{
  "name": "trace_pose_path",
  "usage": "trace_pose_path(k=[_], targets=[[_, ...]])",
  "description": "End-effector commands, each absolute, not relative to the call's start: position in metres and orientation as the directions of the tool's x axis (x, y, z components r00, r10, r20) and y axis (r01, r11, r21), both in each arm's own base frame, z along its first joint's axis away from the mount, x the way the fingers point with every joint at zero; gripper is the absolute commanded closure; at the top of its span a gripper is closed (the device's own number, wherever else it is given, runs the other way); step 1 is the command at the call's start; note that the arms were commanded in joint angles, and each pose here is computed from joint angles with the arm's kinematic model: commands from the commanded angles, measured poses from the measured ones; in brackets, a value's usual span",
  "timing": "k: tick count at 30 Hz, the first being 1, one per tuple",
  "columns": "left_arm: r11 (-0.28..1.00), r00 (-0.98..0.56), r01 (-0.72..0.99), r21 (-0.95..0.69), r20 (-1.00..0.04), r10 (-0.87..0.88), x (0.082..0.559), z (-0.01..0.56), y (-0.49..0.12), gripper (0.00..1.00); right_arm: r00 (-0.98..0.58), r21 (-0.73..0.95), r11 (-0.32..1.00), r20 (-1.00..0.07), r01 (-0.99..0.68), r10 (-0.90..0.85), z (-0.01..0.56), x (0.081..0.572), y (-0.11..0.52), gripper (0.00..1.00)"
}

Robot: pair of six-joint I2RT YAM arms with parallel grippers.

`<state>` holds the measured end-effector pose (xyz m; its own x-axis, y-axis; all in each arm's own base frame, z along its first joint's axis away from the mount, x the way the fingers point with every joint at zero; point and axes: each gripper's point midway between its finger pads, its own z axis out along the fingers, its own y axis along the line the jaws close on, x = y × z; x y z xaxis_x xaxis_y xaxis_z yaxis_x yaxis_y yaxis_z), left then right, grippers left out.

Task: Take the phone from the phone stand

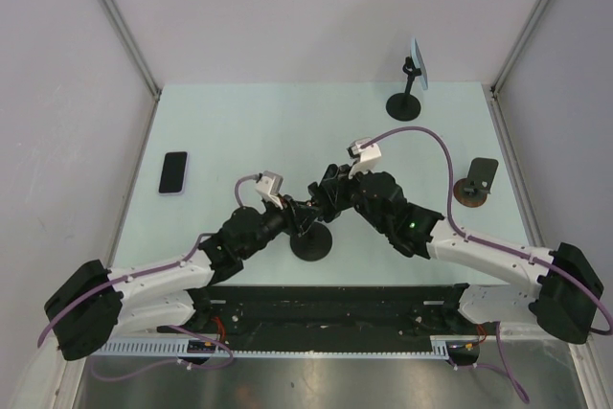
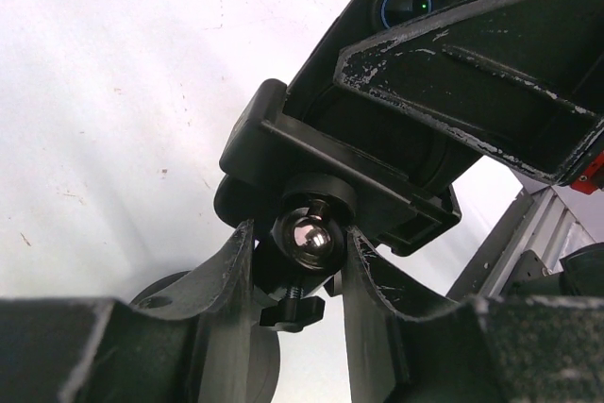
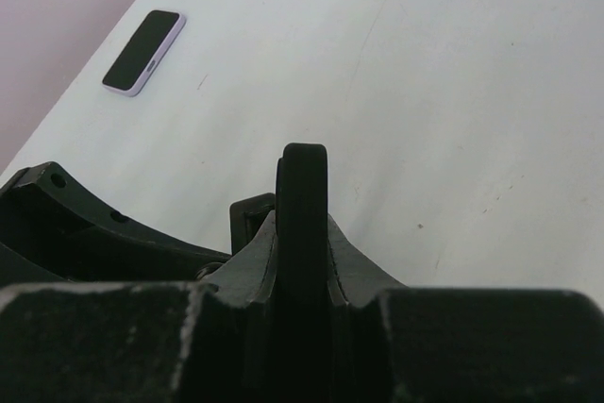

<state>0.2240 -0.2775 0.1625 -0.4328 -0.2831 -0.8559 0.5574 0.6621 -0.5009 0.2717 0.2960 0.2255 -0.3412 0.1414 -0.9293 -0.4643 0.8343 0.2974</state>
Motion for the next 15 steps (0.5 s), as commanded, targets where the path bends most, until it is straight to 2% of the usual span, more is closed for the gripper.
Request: trace_pose_path(k=[1,6,15], targets=[[0.864,-0.506,0.283,-0.416,-0.83,-0.233,0.234,0.085,-0.214,1.0,-0.225,0.138,0.978,-0.969,-0.158,0.101,0.236,0.308,0.204,1.0],[0.859,-0.493,0.316,-0.403,-0.843,-0.214,0.232,0.091,-0.221,1.0,-0.183,0.026,0.991,-0.983,-0.13,0.002,0.233,0.309,0.206,1.0],[0.834,-0.41,0.435,-0.338,-0.9,-0.15,0.214,0.126,-0.26,1.0,-0.121,-0.077,0.992,-0.989,-0.095,-0.089,0.233,0.322,0.221,1.0]])
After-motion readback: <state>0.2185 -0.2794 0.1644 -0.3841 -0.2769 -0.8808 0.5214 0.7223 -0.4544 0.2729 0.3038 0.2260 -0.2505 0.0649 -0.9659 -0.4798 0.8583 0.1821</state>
